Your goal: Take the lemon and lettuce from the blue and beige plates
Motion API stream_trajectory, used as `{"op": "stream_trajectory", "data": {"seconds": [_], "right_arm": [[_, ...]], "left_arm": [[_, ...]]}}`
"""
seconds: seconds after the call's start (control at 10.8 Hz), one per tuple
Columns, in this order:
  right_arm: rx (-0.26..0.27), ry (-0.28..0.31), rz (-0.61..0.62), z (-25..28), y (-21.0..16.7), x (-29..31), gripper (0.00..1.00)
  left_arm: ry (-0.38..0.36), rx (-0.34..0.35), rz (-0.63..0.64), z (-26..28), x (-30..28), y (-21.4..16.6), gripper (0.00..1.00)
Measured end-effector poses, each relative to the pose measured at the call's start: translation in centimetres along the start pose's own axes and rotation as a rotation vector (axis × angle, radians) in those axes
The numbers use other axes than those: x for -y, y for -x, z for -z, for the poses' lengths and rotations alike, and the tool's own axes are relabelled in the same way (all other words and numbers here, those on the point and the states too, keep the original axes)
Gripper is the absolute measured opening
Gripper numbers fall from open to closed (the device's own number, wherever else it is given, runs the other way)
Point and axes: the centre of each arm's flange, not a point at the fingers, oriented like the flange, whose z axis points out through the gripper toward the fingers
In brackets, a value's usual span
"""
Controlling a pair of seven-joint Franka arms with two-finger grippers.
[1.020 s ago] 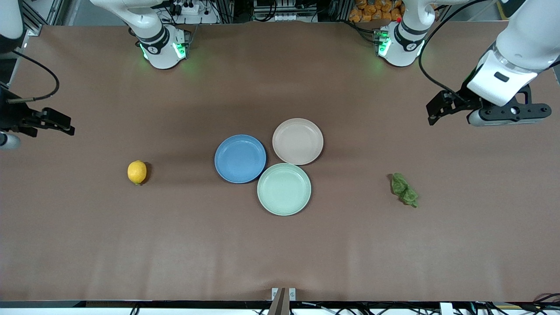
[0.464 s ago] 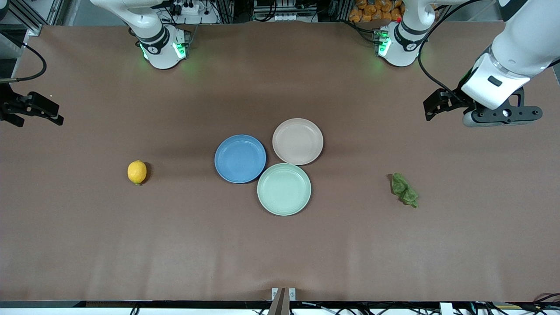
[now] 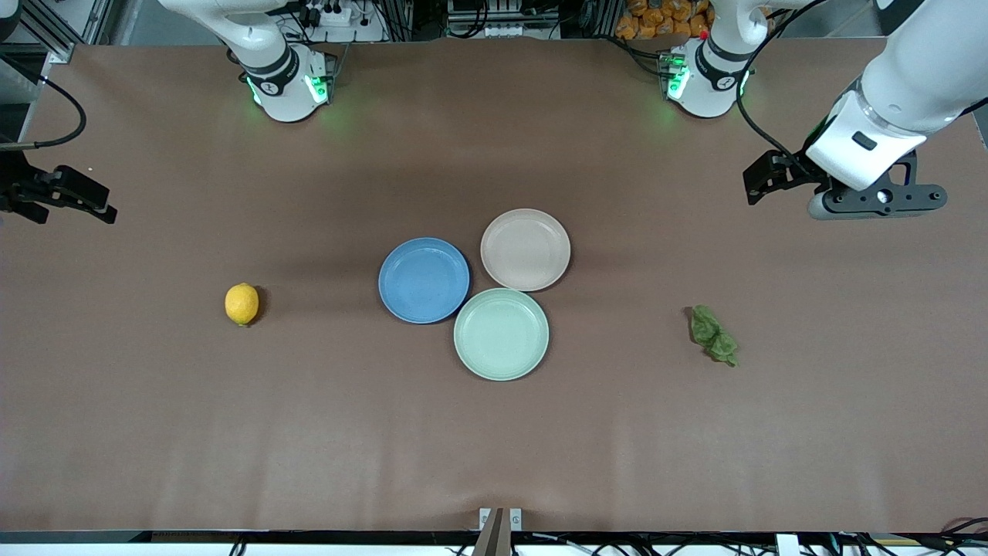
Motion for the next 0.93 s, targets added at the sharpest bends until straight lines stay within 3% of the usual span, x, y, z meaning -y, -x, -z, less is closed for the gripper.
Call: {"op": "stream_trajectory", "data": {"seconds": [0.37, 0.93], "right_arm": [[0.047, -0.001, -0.003, -0.27, 0.54, 0.08, 1.0], [0.051, -0.001, -0.009, -0.26, 0.6, 0.09, 1.0]], "left_arm": [[-0.003, 0.008, -0.011, 0.11, -0.47, 0.27, 1.0], [-0.002, 0.005, -0.012, 0.29, -0.51, 0.28, 1.0]]}}
